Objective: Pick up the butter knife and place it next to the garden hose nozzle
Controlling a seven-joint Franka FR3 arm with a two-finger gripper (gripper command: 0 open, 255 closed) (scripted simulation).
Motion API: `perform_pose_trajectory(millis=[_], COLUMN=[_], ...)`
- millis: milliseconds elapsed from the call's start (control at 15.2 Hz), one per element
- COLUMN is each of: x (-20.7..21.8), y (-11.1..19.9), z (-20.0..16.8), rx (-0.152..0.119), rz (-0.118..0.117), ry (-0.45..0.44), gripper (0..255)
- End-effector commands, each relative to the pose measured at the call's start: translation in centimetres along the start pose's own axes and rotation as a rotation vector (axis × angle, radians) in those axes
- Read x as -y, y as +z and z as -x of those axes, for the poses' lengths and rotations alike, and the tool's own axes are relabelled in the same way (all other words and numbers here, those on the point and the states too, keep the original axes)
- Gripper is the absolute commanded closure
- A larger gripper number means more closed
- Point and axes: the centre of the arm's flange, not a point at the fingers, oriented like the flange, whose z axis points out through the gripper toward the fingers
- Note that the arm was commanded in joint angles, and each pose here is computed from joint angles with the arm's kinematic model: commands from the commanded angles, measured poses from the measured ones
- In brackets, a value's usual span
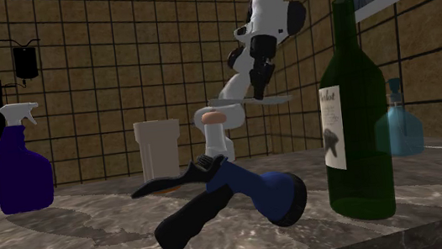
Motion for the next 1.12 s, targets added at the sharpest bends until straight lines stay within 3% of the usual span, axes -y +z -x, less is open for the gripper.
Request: perform_pose_trajectory(millis=[0, 858, 1056], x=[2.6, 19.4, 19.8], y=[-0.2, -0.3, 0.8], z=[-0.5, -4.2, -4.1], rx=[0.001, 0.001, 0.001], rz=[-0.002, -0.002, -0.002], ry=[0.000, 0.000, 0.000], gripper=[255, 255, 255])
